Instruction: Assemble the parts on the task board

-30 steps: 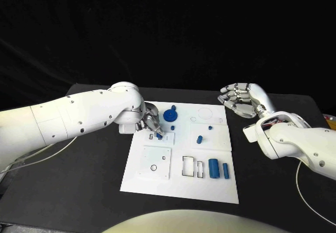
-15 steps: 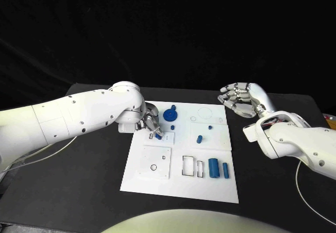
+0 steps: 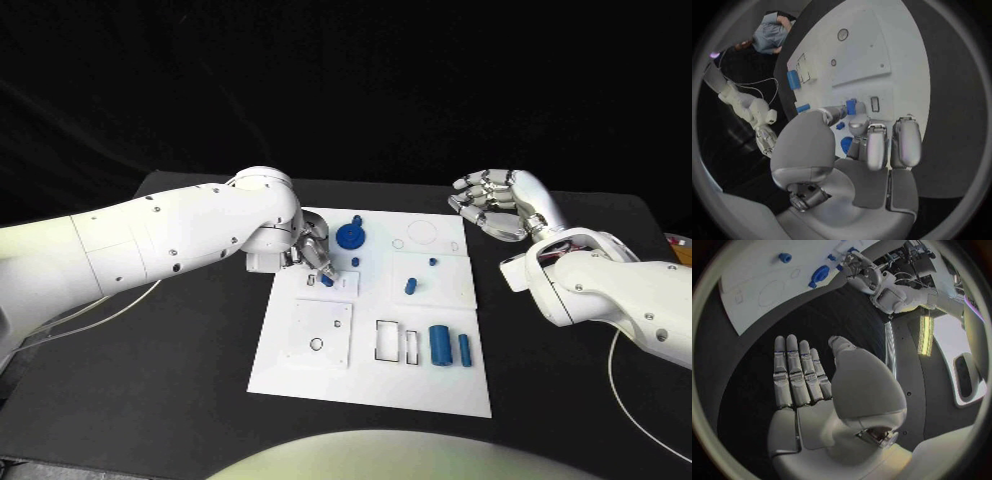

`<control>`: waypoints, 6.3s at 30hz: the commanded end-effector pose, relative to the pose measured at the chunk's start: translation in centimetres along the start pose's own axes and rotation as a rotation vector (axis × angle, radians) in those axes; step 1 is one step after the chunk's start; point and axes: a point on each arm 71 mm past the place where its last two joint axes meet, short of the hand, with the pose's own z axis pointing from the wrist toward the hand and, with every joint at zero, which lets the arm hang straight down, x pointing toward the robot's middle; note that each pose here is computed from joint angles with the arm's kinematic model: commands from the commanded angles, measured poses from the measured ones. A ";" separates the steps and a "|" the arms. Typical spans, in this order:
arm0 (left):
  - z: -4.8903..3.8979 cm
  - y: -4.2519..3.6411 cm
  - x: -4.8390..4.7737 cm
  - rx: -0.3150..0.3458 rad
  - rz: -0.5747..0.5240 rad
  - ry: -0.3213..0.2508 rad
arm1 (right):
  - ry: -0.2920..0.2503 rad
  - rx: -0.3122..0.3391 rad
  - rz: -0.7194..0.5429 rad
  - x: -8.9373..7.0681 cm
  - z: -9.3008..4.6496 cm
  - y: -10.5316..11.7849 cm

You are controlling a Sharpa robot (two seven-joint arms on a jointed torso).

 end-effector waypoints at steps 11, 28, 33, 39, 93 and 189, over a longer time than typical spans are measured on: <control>0.24 -0.32 0.19 -0.007 0.043 0.024 | 0.016 -0.011 0.000 0.2 0.0 0.1; 0.30 -0.22 0.38 -0.020 0.087 0.058 | 0.018 -0.010 0.000 0.2 0.0 0.1; 0.33 -0.24 0.30 -0.021 0.083 0.049 | 0.018 -0.010 0.000 0.2 -0.1 0.1; 0.45 -0.48 0.21 -0.020 0.080 0.042 | 0.018 -0.011 0.000 0.2 -0.1 0.1; 1.22 -0.61 0.26 -0.025 0.055 0.063 | 0.012 -0.013 -0.003 0.0 -0.1 0.0; -0.84 3.59 -6.53 -0.110 -0.049 -0.240 | 0.015 0.001 -0.004 0.3 -0.4 -0.8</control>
